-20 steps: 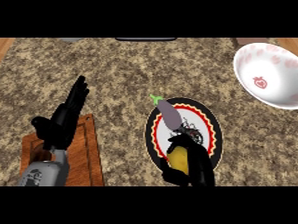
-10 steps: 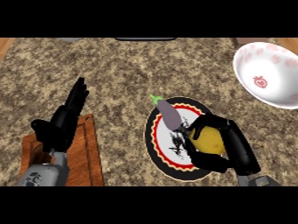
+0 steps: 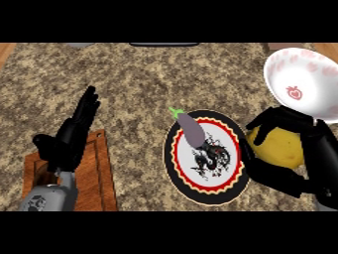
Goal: Pick the lemon from the plate and place it in the bowl
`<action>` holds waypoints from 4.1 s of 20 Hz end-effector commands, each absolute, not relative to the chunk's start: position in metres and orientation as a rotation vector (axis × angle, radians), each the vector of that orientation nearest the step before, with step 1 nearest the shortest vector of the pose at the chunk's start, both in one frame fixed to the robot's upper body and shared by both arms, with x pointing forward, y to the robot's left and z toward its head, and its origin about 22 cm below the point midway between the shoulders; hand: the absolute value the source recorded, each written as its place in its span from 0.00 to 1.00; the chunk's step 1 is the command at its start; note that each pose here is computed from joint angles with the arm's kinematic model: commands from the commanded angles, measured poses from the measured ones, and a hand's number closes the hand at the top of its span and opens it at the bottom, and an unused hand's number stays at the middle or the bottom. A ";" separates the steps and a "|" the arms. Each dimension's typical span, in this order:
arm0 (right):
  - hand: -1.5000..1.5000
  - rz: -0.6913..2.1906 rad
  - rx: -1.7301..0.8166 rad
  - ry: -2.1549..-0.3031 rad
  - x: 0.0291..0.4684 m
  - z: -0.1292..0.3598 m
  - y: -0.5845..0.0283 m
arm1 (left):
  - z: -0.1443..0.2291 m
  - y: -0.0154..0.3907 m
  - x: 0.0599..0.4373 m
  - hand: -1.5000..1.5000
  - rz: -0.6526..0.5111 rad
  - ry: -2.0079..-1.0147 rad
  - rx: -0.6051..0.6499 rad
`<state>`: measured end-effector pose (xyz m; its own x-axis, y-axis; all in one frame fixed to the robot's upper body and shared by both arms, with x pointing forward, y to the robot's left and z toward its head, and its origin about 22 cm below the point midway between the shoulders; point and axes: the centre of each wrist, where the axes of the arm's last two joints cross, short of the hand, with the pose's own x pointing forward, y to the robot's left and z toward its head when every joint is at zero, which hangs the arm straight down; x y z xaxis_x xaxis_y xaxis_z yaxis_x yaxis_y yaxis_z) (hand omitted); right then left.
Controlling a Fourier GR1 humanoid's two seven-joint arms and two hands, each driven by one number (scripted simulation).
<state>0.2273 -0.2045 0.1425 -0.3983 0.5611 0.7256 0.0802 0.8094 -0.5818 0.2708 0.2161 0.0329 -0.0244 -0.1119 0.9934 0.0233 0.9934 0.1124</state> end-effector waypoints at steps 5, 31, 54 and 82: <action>1.00 0.520 -0.637 -1.872 0.232 0.228 -0.205 | 0.014 0.214 0.262 0.50 -0.118 -1.588 0.075; 1.00 0.585 -1.136 -1.535 0.391 0.168 -0.341 | 0.033 0.224 0.280 0.50 -0.125 -1.607 0.059; 0.00 0.412 -0.711 -1.623 0.396 0.099 -0.427 | 0.029 0.196 0.287 0.50 -0.136 -1.611 0.024; 0.00 0.090 -0.343 -1.736 0.303 0.099 -0.540 | 0.029 0.212 0.259 0.50 -0.095 -1.617 0.053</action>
